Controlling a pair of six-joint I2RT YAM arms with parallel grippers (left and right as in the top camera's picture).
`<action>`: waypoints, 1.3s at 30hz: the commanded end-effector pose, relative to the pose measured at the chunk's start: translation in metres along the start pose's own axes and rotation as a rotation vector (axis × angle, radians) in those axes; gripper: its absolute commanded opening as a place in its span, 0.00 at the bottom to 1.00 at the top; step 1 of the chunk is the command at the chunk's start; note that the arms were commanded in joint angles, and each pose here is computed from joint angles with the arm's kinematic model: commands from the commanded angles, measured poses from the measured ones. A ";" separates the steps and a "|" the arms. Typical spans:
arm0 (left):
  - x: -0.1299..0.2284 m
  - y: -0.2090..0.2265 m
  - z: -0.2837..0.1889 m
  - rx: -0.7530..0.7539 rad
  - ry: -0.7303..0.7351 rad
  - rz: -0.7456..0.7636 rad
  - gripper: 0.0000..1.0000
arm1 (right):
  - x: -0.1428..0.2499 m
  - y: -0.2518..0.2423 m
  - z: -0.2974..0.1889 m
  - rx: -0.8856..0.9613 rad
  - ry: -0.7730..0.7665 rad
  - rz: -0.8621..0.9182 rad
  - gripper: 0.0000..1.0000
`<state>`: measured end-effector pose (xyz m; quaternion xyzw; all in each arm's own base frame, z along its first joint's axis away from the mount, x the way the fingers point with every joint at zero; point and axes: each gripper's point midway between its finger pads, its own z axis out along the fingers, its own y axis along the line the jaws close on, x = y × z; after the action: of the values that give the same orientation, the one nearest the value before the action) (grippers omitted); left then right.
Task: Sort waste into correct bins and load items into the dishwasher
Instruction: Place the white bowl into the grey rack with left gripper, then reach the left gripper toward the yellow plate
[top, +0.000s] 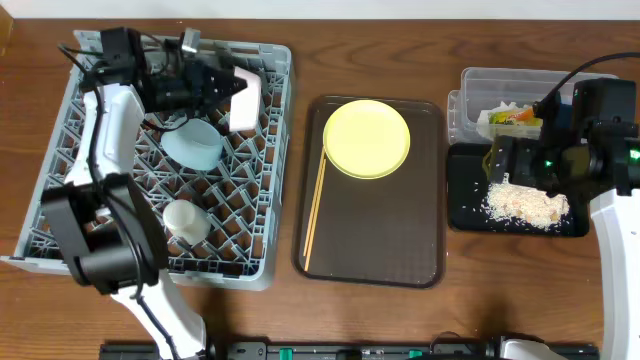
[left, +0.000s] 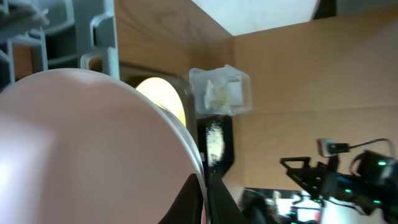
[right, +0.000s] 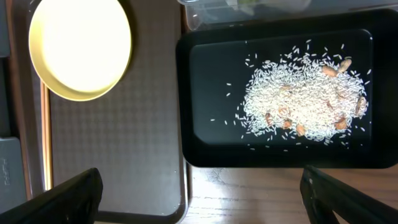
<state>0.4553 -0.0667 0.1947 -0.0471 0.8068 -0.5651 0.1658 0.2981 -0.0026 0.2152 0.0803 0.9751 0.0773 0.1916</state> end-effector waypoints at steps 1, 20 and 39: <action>0.001 0.007 0.003 0.088 0.024 -0.060 0.06 | 0.001 -0.004 0.000 0.009 0.006 0.002 0.99; 0.002 0.104 -0.070 -0.286 -0.103 -0.303 0.52 | 0.001 -0.003 0.000 0.007 0.007 -0.016 0.99; 0.038 -0.079 -0.081 -0.648 -0.217 0.289 0.83 | 0.001 -0.003 0.000 0.007 0.008 -0.016 0.99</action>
<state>0.3915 -0.0165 0.2854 -0.0716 0.8959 -0.3225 0.2970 0.2968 -0.0024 0.2143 0.0776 0.9760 0.0770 0.1881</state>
